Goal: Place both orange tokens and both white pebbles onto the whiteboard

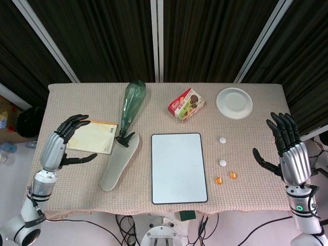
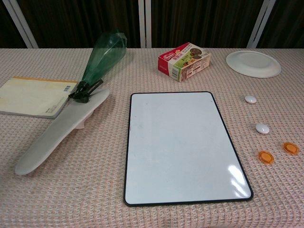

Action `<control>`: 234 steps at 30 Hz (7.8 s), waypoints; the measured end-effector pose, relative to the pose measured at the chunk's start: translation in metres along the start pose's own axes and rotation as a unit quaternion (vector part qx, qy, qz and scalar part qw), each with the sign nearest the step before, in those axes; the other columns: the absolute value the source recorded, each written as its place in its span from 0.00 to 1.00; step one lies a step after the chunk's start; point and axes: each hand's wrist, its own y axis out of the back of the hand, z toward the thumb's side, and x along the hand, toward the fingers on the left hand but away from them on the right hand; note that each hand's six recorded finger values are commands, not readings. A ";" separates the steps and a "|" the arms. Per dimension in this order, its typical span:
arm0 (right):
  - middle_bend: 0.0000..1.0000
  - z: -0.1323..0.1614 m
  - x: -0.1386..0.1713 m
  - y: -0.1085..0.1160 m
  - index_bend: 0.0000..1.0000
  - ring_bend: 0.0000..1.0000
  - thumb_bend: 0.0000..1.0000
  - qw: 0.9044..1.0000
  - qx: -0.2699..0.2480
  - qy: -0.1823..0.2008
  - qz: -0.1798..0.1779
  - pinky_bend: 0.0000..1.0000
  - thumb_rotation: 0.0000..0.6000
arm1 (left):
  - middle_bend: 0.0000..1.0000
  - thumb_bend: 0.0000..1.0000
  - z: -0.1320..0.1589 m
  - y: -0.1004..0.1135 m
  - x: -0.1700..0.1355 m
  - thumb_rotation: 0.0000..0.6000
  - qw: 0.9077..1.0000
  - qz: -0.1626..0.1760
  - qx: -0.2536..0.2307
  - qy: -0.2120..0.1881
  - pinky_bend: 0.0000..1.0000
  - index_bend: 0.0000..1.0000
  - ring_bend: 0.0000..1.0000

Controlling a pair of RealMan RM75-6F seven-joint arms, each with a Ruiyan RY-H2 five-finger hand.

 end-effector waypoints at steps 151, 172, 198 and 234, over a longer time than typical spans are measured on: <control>0.04 0.071 0.042 -0.203 0.36 0.00 0.30 0.907 0.180 0.092 0.368 0.00 1.00 | 0.21 0.09 -0.118 0.040 -0.120 0.57 0.947 -0.087 0.239 0.195 0.19 0.26 0.13; 0.03 -0.039 0.114 -0.152 0.38 0.00 0.30 0.885 0.222 -0.054 0.405 0.00 1.00 | 0.21 0.09 -0.112 0.023 -0.113 0.58 0.951 -0.108 0.232 0.175 0.19 0.26 0.13; 0.04 -0.046 0.120 -0.174 0.46 0.00 0.31 0.880 0.229 -0.057 0.412 0.00 1.00 | 0.21 0.09 -0.109 0.020 -0.111 0.58 0.949 -0.117 0.236 0.175 0.19 0.26 0.13; 0.05 0.085 0.054 -0.233 0.57 0.00 0.34 0.891 0.187 0.120 0.396 0.00 1.00 | 0.21 0.09 -0.111 0.034 -0.118 0.58 0.948 -0.105 0.233 0.191 0.19 0.26 0.13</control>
